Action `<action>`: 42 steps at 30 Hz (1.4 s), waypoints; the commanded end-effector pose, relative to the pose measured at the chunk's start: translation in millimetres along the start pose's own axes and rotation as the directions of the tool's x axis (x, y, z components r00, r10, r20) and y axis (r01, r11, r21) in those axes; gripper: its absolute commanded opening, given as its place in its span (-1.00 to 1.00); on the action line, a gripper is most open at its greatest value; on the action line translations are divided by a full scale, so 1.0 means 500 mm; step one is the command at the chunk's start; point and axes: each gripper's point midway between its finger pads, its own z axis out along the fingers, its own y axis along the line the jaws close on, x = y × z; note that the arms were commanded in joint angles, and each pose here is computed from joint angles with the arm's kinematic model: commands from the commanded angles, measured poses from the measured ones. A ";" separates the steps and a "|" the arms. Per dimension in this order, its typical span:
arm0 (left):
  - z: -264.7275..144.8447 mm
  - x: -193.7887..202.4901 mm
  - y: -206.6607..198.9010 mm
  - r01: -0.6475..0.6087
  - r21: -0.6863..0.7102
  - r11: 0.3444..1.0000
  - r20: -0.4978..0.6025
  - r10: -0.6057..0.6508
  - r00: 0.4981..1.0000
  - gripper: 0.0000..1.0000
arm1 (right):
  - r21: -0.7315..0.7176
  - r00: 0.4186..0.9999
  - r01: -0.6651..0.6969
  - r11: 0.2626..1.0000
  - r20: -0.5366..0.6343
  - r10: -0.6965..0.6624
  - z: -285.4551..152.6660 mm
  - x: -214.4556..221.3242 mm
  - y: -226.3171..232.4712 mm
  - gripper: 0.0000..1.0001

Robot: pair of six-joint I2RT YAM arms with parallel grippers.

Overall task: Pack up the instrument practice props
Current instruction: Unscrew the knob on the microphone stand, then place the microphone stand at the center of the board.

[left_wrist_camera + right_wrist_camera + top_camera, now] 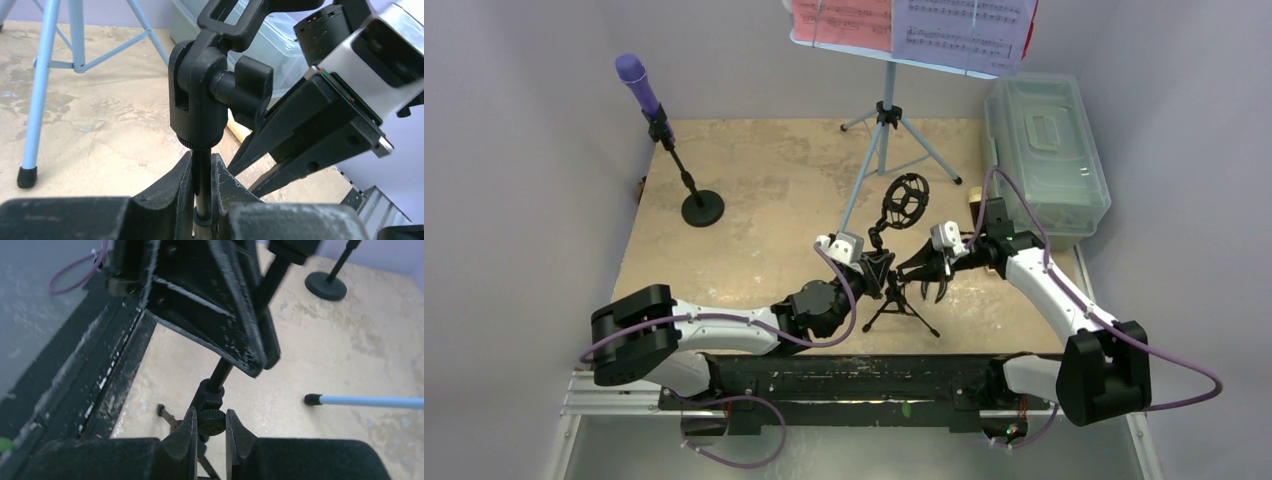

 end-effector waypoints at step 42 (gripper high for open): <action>0.002 -0.019 0.035 -0.321 -0.014 0.947 -0.001 0.321 0.947 0.27 | 0.165 1.000 0.021 0.986 -0.014 -0.019 -0.107 -0.028 -0.014 0.88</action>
